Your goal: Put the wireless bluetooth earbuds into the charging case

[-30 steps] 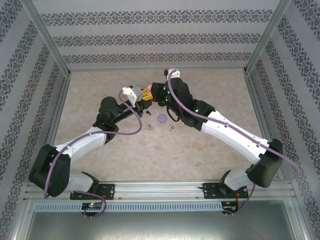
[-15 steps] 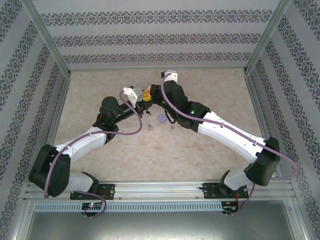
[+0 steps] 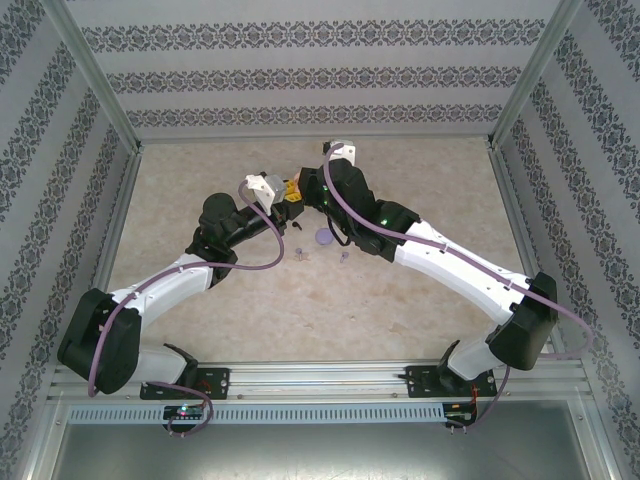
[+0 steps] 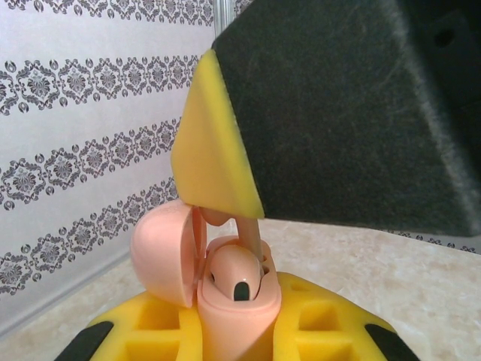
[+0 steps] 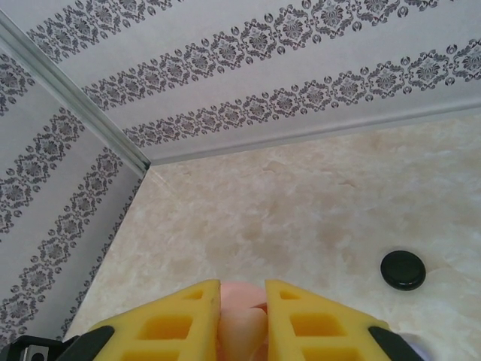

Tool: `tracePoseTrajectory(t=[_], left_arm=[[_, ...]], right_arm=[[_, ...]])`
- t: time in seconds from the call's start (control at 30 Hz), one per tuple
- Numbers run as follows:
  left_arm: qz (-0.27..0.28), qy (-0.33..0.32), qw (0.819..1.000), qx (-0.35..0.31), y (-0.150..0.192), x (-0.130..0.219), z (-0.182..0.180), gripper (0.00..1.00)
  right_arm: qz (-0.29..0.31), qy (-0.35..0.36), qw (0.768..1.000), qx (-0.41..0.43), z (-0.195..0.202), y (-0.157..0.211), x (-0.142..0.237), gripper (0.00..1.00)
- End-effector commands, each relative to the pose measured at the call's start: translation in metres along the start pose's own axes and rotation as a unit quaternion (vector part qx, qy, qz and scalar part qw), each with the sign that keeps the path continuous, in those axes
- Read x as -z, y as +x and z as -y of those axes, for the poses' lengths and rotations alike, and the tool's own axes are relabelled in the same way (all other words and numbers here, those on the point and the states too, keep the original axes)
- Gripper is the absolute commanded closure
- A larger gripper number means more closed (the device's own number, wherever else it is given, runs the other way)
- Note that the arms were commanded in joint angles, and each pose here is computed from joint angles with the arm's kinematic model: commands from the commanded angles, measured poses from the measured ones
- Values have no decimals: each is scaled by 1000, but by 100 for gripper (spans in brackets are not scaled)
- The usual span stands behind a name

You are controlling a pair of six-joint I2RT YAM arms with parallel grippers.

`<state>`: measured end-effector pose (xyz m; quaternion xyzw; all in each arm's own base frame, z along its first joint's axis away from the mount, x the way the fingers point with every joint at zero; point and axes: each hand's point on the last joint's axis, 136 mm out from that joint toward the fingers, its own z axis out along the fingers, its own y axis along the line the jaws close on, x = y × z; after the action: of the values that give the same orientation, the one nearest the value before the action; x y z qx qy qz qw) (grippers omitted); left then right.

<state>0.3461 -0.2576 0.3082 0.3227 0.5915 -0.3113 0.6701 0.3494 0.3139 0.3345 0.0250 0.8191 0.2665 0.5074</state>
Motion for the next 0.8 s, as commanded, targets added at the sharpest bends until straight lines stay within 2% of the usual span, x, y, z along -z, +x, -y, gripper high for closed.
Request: tracePoseTrajectory(t=[0.0,0.37,0.5,0.6,0.7,0.77], left_arm=[[85,20,995,-38,-53,4,12,100],[81,23,996,-33,-48,4,15,100],[79,21,996,-34,-46,4,15,100],[72,19,997,-33,-41,4,14,100],[59,28,997,-30,-34,3,17,100],[48,41,998,-28,-30,1,21,100]], right_arm=[[-75,-24,997,0,-7,37,-2,76],[-69,-33,997,-31,-7,22,-7,64],[-58,-38,997,-36,-7,12,0,50],[-33,-44,998,-41,-2,-6,17,44],[-20,-48,998,-45,6,-27,33,42],[-42,-55,996,-53,15,-35,33,47]])
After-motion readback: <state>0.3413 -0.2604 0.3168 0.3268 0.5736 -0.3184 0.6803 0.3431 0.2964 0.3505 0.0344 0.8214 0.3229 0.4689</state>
